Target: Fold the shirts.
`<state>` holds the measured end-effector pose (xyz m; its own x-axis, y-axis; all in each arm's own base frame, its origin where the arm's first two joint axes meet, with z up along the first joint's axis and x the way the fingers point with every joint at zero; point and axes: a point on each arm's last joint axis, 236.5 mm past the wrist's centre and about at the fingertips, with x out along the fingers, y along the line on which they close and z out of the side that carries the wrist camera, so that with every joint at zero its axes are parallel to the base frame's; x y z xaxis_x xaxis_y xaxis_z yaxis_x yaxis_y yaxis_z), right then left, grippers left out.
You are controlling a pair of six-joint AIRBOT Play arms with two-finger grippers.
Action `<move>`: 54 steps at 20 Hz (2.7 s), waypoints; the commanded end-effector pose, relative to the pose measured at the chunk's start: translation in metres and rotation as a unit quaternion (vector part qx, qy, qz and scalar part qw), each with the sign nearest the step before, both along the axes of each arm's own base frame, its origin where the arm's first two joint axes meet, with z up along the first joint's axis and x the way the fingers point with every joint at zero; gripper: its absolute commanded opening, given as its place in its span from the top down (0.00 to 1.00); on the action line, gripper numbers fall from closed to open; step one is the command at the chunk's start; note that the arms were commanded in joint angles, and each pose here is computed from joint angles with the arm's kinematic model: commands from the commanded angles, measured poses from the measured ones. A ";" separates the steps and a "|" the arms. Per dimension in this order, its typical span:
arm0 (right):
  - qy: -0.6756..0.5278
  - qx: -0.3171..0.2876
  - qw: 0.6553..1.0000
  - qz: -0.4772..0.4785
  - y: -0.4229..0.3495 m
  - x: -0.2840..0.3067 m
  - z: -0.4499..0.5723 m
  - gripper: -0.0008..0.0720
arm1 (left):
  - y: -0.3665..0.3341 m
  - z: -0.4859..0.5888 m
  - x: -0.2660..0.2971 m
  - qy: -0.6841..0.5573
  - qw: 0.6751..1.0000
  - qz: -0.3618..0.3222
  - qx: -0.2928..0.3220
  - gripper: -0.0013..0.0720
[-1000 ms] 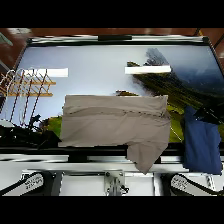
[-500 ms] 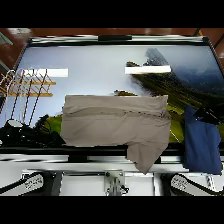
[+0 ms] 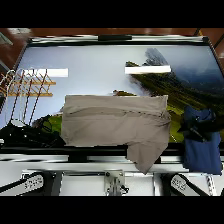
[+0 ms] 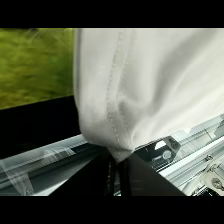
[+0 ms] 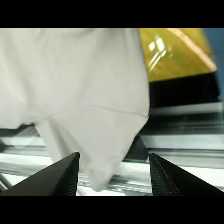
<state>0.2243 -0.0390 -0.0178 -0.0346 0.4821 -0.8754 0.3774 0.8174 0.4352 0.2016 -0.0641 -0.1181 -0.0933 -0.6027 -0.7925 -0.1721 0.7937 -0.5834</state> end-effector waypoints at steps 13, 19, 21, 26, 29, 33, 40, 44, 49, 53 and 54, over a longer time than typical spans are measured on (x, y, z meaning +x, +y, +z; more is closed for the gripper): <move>0.007 0.051 0.997 -0.054 0.065 -0.056 -0.088 0.32 | 0.006 -0.006 0.011 -0.019 1.000 0.014 0.018 0.93; 0.028 0.021 0.999 0.025 0.087 -0.062 -0.103 0.60 | 0.006 -0.005 0.011 -0.018 1.000 0.015 0.018 0.93; 0.034 0.019 0.998 0.046 0.092 -0.065 -0.100 0.90 | 0.007 -0.005 0.013 -0.020 1.000 0.015 0.018 0.93; -0.042 -0.001 0.997 0.066 0.076 -0.012 -0.048 0.90 | 0.018 0.025 0.053 -0.081 0.996 -0.013 0.023 0.93; -0.115 -0.020 0.993 0.033 0.064 0.042 -0.008 0.90 | 0.022 0.066 0.099 -0.134 0.991 -0.004 0.014 0.93; -0.175 -0.012 0.985 0.001 0.054 0.109 0.023 0.90 | 0.030 0.098 0.160 -0.175 0.984 0.025 0.014 0.93; -0.220 -0.012 0.975 0.011 0.065 0.235 0.016 0.90 | 0.010 0.094 0.247 -0.171 0.985 0.026 0.009 0.93; -0.188 -0.036 0.981 0.012 0.050 0.250 -0.020 0.90 | 0.013 0.064 0.268 -0.139 0.989 0.046 0.004 0.93; -0.156 -0.040 0.987 0.018 0.047 0.244 -0.048 0.90 | -0.001 0.041 0.269 -0.113 0.993 0.042 -0.007 0.74; -0.151 -0.023 0.988 0.039 0.051 0.235 -0.042 0.29 | 0.001 0.053 0.267 -0.113 0.993 0.034 -0.013 0.23; -0.147 -0.023 0.987 0.057 0.048 0.228 -0.036 0.29 | 0.003 0.061 0.266 -0.112 0.993 0.026 -0.018 0.23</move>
<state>0.4647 0.0082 -0.0589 0.2211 0.4287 -0.8760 0.1903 0.8620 0.4699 0.4712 -0.0625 -0.0666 0.1417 -0.6148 -0.7758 -0.0845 0.7734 -0.6283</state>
